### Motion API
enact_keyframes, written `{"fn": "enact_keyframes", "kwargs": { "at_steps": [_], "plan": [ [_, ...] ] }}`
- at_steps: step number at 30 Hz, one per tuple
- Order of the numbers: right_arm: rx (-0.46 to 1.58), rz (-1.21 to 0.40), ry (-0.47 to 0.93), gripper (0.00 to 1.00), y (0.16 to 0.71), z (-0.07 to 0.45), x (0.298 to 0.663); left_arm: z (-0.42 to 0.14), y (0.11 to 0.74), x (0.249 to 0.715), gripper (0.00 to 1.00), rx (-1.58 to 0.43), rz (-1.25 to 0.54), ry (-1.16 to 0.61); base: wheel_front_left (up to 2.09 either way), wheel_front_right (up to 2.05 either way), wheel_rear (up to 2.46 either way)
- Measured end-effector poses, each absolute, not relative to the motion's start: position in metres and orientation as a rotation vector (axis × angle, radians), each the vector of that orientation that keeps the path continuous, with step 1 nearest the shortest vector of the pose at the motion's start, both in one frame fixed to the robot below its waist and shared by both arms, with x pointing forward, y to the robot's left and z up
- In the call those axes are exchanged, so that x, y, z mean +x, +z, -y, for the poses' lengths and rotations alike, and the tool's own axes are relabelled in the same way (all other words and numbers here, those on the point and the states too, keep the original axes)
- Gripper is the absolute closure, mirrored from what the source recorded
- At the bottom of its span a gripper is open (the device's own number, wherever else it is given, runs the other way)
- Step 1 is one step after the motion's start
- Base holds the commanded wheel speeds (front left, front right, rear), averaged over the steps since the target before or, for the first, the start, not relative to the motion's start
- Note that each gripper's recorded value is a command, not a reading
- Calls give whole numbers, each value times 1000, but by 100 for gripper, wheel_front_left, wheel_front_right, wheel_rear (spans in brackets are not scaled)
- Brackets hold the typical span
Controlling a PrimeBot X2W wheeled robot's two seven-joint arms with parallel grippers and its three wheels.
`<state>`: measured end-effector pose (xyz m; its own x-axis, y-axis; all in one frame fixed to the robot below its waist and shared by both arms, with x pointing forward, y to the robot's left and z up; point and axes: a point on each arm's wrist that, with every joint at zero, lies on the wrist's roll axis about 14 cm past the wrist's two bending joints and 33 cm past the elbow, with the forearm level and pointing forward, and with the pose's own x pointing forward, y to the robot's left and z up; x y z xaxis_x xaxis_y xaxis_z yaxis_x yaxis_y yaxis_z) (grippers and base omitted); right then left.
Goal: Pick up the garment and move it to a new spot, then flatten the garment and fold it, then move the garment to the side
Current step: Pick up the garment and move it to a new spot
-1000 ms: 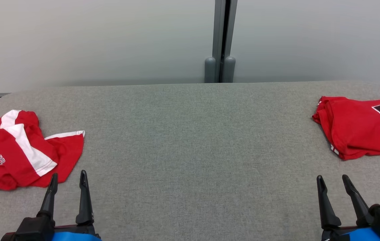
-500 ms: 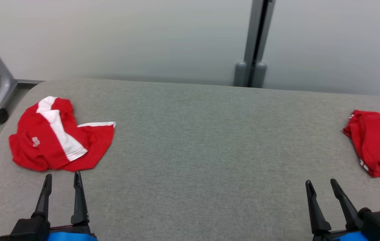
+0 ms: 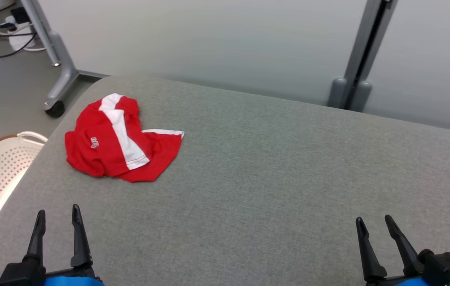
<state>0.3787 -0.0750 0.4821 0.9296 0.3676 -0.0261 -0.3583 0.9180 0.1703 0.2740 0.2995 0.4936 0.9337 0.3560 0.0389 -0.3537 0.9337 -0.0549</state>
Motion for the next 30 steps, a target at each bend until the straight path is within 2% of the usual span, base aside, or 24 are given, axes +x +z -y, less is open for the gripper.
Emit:
{"fn": "enact_keyframes", "kwargs": {
  "at_steps": [10, 19, 25, 30],
  "plan": [
    [166, -79, 442, 0, 477, 51, 383, -320, 490, 252, 0, -35, 32, 454, 0, 0, 0],
    [166, -82, 424, 0, 475, 57, 383, -320, 486, 254, 0, -34, 17, 451, 0, 0, 0],
    [155, -64, 382, 0, 477, 71, 391, -319, 494, 280, 0, -27, 39, 416, 0, 0, 0],
    [137, -60, 355, 0, 478, 80, 403, -333, 519, 331, 0, -6, 106, 389, 0, 0, 0]
  ]
}}
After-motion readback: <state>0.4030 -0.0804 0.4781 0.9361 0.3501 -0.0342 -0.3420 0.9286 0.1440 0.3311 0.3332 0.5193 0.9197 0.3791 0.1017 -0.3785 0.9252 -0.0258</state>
